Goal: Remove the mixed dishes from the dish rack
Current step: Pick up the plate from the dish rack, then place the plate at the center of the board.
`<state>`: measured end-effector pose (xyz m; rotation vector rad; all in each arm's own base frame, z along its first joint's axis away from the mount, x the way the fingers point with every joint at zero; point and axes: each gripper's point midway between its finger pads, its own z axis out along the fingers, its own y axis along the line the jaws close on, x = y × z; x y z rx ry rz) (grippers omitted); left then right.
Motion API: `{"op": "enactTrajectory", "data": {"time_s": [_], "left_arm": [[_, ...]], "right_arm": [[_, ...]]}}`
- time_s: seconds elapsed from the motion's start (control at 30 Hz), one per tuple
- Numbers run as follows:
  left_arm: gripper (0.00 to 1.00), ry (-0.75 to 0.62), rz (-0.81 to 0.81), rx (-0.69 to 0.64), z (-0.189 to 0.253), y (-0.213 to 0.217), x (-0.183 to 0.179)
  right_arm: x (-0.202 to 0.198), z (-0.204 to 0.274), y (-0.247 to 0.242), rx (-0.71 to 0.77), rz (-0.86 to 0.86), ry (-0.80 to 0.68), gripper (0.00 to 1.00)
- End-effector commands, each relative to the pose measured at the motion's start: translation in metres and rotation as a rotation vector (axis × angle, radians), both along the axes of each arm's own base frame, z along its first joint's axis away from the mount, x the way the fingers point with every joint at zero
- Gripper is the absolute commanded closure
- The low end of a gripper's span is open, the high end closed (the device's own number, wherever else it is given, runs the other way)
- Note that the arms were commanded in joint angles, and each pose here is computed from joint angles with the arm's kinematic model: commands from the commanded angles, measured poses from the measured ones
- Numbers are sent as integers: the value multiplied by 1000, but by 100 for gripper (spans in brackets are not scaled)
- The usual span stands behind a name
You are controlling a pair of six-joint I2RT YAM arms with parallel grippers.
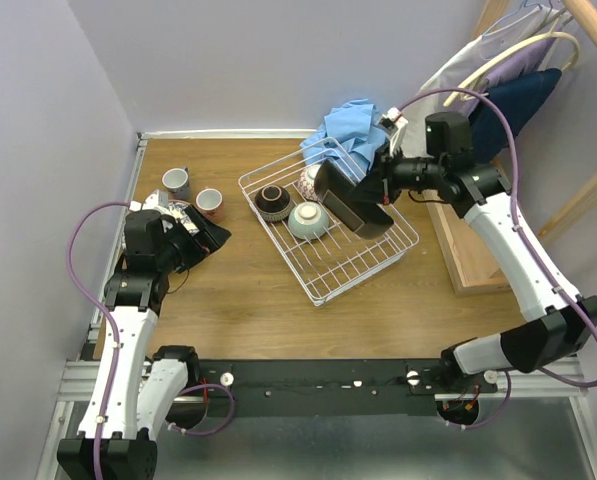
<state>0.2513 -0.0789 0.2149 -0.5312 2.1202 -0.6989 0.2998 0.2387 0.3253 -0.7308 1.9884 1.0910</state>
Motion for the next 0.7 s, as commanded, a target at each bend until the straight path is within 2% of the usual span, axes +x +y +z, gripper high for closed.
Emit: {"op": "enactTrajectory", "data": {"time_s": [0.0, 0.23, 0.3, 0.33, 0.37, 0.43, 0.47, 0.53, 0.67], "left_arm": [[1, -36, -24, -71, 22, -11, 2], [1, -14, -34, -120, 26, -19, 0], [1, -1, -43, -130, 26, -22, 1], [1, -4, -46, -135, 29, -23, 1], [1, -1, -48, -142, 31, -24, 1], [1, -4, -55, -146, 38, -27, 4], [1, -1, -55, -148, 40, -28, 5], [1, -6, -64, -154, 48, -31, 7], [2, -17, -87, -173, 61, -41, 9]], "right_arm": [[-20, 21, 20, -60, 81, -246, 99], [-60, 5, 68, -216, 214, -510, 99], [-57, 1, 73, -283, 166, -590, 99], [-70, -7, 84, -311, 202, -635, 99], [-63, -5, 85, -346, 144, -692, 99], [-78, -17, 98, -402, 174, -774, 99], [-72, -11, 97, -428, 114, -829, 99], [-86, -12, 109, -462, 135, -923, 99], [-91, -12, 116, -542, 64, -1082, 99]]}}
